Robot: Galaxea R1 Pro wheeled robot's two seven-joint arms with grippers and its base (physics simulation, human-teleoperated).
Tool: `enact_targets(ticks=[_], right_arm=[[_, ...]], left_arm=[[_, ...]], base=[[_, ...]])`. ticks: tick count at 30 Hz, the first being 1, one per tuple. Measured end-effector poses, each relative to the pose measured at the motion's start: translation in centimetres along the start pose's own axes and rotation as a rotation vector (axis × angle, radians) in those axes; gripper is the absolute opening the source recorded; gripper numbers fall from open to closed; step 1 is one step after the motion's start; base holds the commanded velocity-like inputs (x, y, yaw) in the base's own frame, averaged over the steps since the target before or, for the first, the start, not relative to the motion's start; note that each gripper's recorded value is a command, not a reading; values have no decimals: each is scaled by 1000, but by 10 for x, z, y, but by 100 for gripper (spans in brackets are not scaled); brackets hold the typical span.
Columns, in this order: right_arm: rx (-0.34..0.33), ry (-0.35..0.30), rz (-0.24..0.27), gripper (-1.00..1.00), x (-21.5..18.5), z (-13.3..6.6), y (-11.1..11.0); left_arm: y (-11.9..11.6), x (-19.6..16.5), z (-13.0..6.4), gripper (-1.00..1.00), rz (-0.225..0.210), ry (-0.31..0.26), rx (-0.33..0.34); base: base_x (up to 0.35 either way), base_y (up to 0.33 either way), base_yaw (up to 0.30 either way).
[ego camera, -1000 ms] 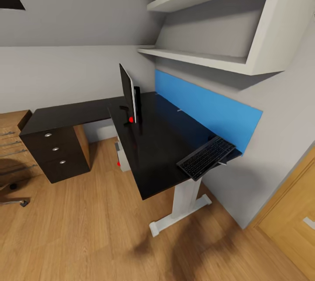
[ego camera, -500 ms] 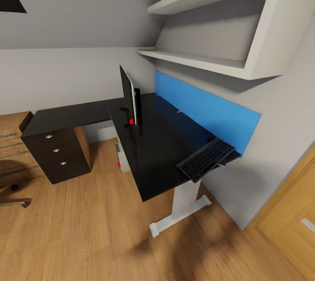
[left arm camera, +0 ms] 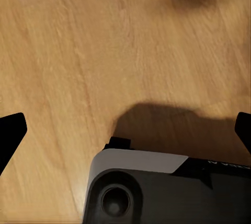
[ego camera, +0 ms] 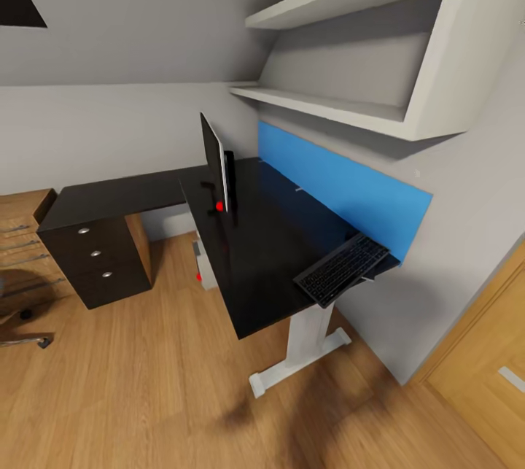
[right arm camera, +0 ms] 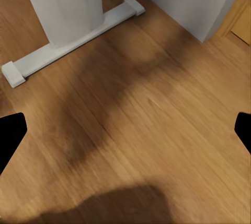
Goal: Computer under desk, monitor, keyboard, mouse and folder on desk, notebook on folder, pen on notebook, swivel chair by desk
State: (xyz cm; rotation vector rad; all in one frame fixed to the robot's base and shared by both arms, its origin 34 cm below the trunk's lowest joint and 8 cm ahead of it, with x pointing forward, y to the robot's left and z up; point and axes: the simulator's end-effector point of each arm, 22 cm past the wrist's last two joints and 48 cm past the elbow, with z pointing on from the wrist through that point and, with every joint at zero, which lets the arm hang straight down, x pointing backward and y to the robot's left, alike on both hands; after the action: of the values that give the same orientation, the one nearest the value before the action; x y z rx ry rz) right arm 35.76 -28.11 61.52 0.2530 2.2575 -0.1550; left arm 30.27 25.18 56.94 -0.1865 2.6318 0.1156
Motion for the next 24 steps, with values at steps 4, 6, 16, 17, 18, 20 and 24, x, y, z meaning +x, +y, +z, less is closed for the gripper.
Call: enact_targets(ticks=[4, 6, 16, 17, 18, 20, 24], right_arm=[[-2, -5, 1, 100, -5, -3, 0], [-2, -8, 2, 100, -8, -5, 0], [-4, -22, 5, 100, -21, -13, 0], [-4, -23, 5, 100, -22, -13, 0], [-5, -24, 5, 100, -23, -14, 1], [-5, -27, 6, 100, -26, -16, 1], [-5, -33, 7, 100, -30, -19, 1]], left_arm=[[2, -10, -3, 100, -4, -22, -6], [6, -23, -3, 100, -25, -47, -16], [11, -39, -13, 100, -117, -70, -42], [11, -40, -15, 100, -118, -72, -42], [11, -41, -16, 100, -120, -73, -43], [11, -43, -18, 100, -122, -76, -43], [10, -46, -22, 100, -124, -80, -40]], base=[[0, 0, 0], [0, 0, 0], [0, 0, 0], [-11, -34, 0], [-30, -73, 0], [-72, -149, 0], [-106, -257, 0]])
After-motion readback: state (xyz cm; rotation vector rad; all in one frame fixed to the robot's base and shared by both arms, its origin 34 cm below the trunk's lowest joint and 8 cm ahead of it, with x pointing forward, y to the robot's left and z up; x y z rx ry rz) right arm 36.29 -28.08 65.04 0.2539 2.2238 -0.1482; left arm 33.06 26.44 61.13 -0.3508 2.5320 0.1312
